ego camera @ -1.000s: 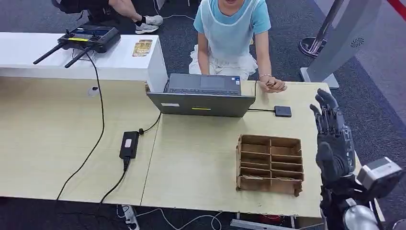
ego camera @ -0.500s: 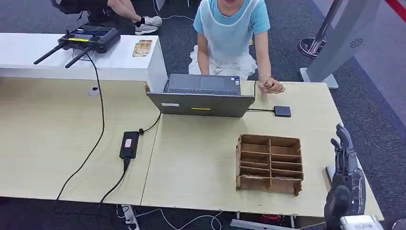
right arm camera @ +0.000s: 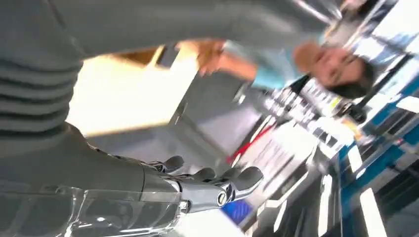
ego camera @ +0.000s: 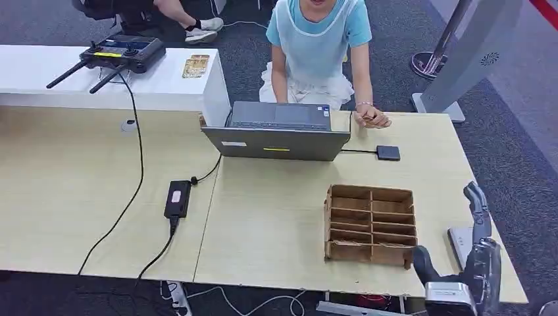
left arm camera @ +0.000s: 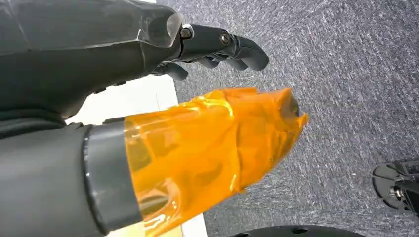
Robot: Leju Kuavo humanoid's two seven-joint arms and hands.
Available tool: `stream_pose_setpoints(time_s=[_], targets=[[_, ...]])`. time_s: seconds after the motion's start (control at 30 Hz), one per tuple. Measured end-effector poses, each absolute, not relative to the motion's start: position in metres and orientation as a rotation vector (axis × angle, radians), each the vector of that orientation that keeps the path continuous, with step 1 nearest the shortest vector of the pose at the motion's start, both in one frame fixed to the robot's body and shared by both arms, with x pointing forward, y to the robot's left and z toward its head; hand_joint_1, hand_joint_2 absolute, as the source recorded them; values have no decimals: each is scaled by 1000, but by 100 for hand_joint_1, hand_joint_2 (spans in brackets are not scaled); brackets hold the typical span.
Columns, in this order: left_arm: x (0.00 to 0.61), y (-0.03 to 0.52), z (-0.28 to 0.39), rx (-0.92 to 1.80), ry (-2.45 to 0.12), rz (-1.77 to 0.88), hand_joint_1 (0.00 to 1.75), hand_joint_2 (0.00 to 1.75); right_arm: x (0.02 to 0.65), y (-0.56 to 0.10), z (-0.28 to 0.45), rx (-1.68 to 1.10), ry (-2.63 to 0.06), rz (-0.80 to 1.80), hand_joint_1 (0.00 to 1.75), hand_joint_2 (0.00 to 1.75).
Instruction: Pass the card to the sensor for recognition and then transmit it.
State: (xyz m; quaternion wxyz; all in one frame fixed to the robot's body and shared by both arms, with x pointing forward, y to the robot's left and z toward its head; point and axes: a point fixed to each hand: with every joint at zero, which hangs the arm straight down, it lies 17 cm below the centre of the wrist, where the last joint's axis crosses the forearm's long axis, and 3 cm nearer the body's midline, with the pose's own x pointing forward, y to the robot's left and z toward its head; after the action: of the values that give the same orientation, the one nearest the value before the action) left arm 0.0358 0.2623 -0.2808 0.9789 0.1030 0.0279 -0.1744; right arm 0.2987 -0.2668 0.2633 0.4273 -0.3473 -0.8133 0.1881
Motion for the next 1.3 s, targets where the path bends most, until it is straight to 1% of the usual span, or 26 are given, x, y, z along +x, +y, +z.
stream_pose_setpoints(time_s=[0.33,0.7,0.87,1.07,1.3], targets=[[35,263,-281,210,59,-362,0,0,297,-281,249,-1154,-1852,601,0,175],[35,264,-281,211,64,-365,0,0,295,-290,208,-1259,-1633,782,0,175],[35,264,-281,212,64,-371,0,0,292,-288,193,-1346,-1543,935,0,175],[35,264,-281,214,63,-377,0,0,292,-279,182,-1395,-1504,1049,0,175],[35,264,-281,214,63,-377,0,0,292,-277,179,-1402,-1500,1068,0,175]])
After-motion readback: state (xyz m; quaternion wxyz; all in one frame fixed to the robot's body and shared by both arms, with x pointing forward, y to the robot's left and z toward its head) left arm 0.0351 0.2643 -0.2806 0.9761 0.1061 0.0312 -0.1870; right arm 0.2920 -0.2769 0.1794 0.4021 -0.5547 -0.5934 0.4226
